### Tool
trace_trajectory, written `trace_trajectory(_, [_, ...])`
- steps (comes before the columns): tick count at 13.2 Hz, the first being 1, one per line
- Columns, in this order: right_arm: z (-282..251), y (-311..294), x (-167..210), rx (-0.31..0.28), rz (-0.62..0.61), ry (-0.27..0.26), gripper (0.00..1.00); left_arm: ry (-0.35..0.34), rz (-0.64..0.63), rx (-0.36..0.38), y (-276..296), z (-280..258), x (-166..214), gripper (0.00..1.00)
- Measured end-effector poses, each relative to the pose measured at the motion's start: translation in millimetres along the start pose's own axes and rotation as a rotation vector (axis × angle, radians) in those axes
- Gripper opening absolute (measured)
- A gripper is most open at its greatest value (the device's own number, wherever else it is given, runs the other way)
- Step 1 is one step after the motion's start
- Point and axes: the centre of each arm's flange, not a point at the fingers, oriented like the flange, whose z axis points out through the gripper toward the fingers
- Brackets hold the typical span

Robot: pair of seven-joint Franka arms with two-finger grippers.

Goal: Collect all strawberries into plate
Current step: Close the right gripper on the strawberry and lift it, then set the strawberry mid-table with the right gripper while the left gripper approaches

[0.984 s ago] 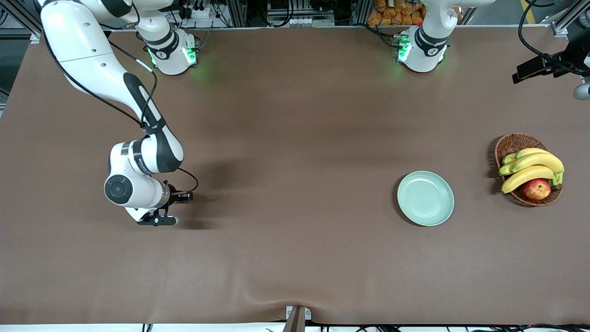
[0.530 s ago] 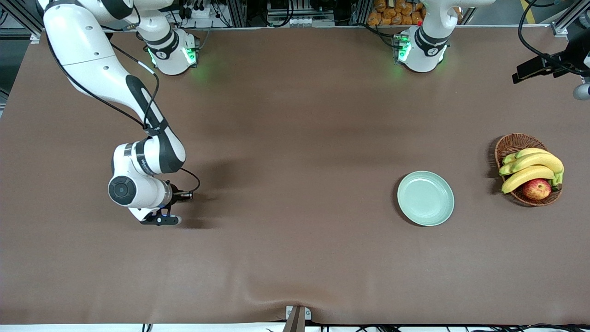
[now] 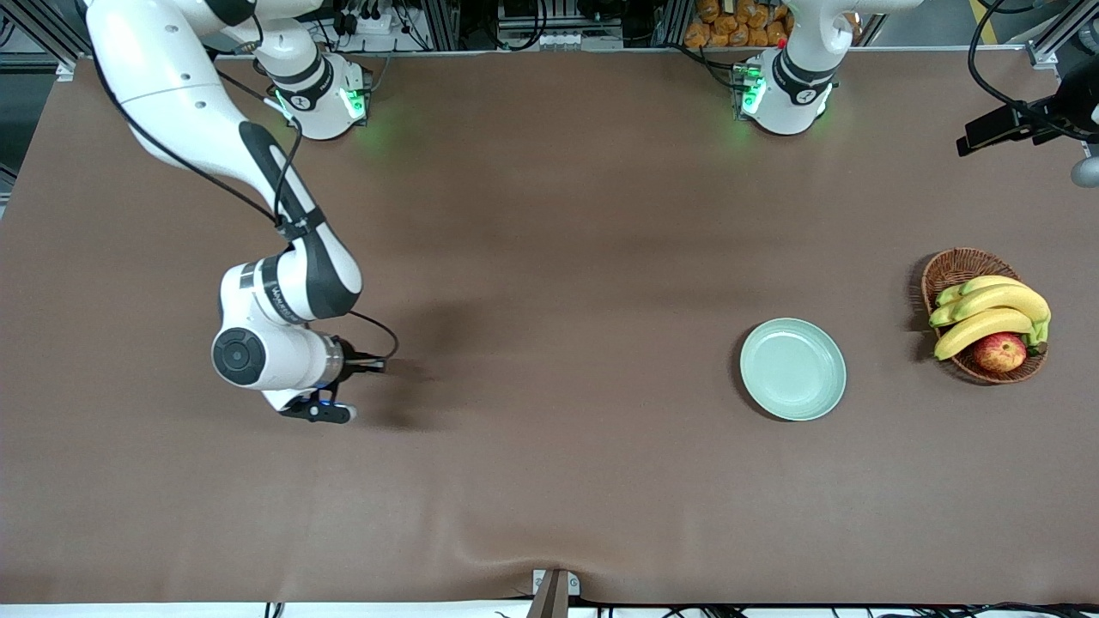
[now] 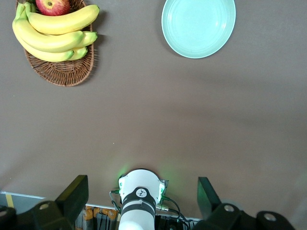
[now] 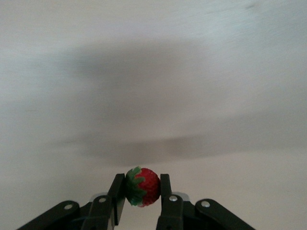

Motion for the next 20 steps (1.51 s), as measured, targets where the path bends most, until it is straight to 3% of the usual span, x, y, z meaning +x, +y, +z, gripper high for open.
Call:
trace_trajectory(2, [-11,-52,-18,0.041,0.066,0.009,0.34,0.001,0.005,0.003,4,6,9,1.0])
trace_trajectory(6, [-1,-137,-68,0.047,0.142,0.017,0.34,0.006,0.032,0.013,25,26,36,1.0])
trace_trajectory(8, [10,-175,-92,0.088,0.163,0.032,0.34,0.021,0.061,0.022,46,41,55,1.0])
trace_trajectory(15, [114,-253,-148,0.162,0.228,0.095,0.34,0.052,0.168,0.05,120,83,89,1.0])
trace_trajectory(16, [125,-254,-150,0.159,0.232,0.094,0.41,0.056,0.18,0.053,129,89,92,1.0])
trace_trajectory(20, [114,-259,-146,0.178,0.23,0.109,0.83,0.029,0.208,0.075,161,125,108,1.0])
